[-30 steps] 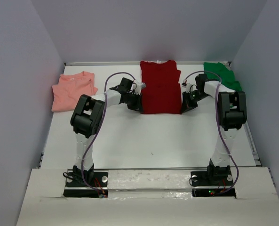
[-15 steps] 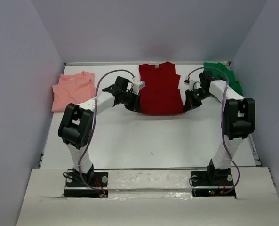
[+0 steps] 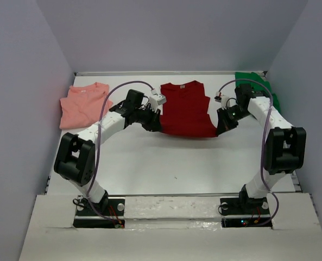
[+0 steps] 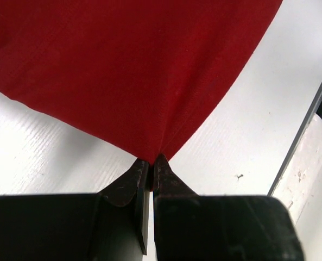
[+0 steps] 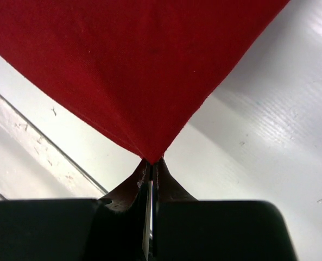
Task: Fold and stack the t-shirts
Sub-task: Fold the tshirt
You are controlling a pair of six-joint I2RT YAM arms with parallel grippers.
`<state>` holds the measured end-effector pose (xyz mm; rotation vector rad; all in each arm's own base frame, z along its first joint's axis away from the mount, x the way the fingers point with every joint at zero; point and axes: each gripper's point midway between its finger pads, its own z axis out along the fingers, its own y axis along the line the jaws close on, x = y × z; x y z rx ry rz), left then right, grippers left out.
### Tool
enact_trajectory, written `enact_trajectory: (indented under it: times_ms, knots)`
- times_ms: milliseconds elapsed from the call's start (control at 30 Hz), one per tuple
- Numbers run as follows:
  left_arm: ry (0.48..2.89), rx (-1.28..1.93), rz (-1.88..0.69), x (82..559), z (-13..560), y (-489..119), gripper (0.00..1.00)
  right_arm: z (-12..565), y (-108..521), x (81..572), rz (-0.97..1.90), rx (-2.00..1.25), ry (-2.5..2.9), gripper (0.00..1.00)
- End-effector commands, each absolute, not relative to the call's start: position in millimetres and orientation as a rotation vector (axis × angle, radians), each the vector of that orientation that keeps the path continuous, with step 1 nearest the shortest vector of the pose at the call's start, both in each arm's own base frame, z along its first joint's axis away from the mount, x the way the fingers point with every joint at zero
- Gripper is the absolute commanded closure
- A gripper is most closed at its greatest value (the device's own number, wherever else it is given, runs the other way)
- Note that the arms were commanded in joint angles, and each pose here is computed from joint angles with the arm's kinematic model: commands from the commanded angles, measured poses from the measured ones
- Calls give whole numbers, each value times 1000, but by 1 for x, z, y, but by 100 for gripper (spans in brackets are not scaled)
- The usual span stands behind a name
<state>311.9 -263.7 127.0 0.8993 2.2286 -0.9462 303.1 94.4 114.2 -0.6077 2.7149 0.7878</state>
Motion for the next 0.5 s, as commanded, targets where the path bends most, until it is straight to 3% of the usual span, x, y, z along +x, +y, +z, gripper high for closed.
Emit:
enact_trajectory:
  times_ms: [0,467]
  knots:
    - [2126,956,-929,304,157,-257,100,142,88,292,759,-713,2676,100]
    - [2104,988,-867,332,180,-259,100,181,91,339,709,-717,2562,100]
